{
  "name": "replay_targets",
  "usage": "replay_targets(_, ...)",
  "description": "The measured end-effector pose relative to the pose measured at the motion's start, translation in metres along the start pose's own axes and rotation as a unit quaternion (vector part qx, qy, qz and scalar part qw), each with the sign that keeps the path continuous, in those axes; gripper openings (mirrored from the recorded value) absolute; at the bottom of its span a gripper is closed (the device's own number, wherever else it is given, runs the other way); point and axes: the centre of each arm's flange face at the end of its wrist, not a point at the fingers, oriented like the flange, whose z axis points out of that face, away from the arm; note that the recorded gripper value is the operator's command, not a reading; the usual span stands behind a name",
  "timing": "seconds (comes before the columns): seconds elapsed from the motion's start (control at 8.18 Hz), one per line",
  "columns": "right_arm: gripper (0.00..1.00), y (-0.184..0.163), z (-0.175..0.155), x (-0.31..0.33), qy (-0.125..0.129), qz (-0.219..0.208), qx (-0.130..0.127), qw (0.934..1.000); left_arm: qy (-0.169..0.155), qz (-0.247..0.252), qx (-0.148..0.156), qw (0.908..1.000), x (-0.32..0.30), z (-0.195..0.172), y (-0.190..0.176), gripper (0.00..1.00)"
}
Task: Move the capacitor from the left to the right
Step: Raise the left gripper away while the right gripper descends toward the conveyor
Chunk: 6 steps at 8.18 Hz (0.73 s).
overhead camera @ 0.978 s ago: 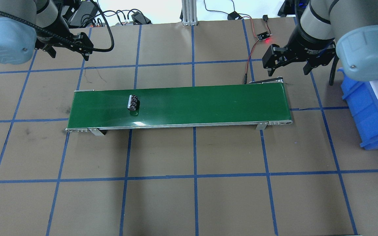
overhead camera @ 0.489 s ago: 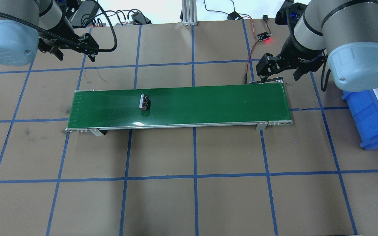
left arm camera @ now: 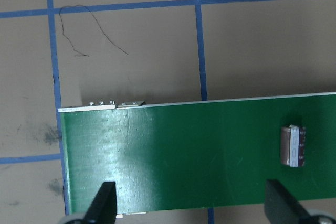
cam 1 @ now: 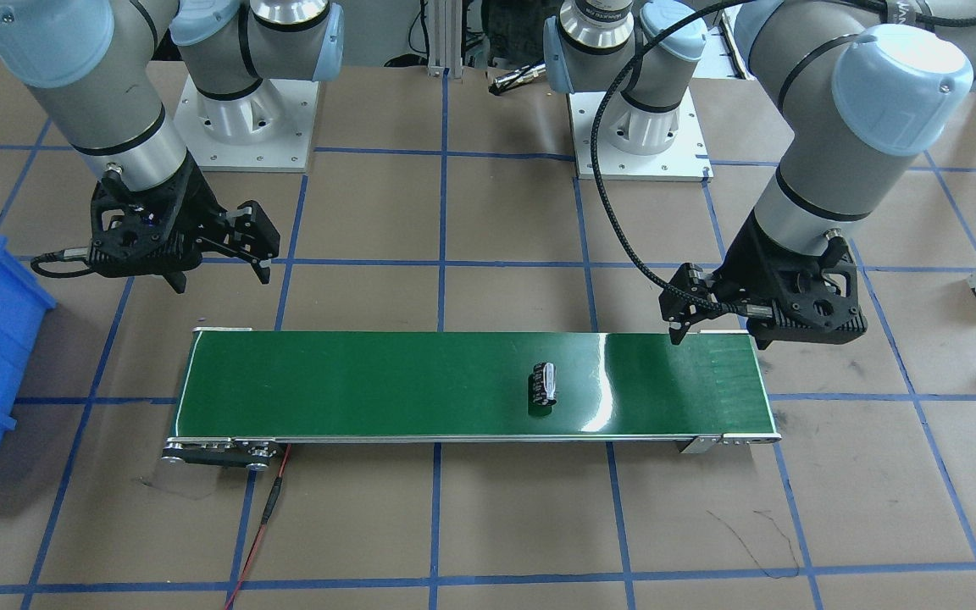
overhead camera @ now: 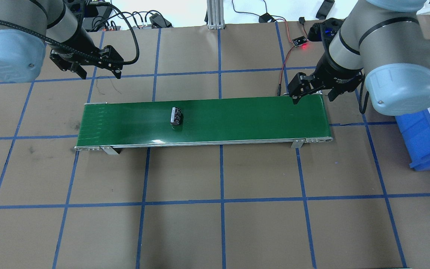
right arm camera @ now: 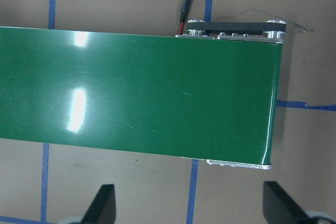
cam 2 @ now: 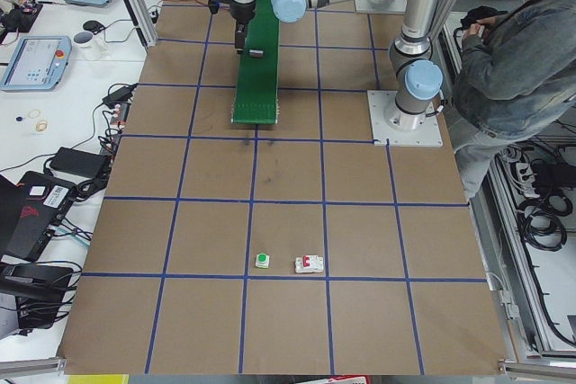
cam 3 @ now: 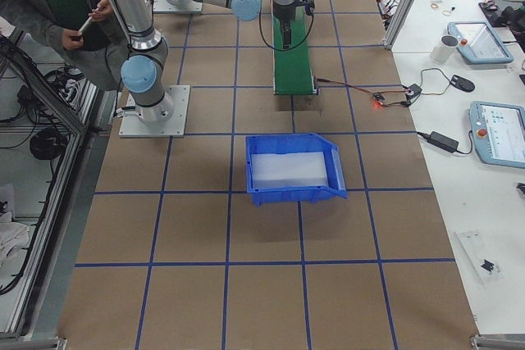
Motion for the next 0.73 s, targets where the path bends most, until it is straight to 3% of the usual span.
replay_targets(0.37, 0.99, -0.009, 0.035, -0.005, -0.047, -0.005, 0.000, 0.9989, 0.010, -0.003, -0.049, 0.9988, 0.008, -0.009, 0.026, 1.00)
replay_targets(0.73, 0.99, -0.019, 0.049, -0.011, -0.086, -0.004, 0.009, 0.9962, 0.011, -0.010, -0.063, 0.9979, 0.009, -0.010, 0.032, 1.00)
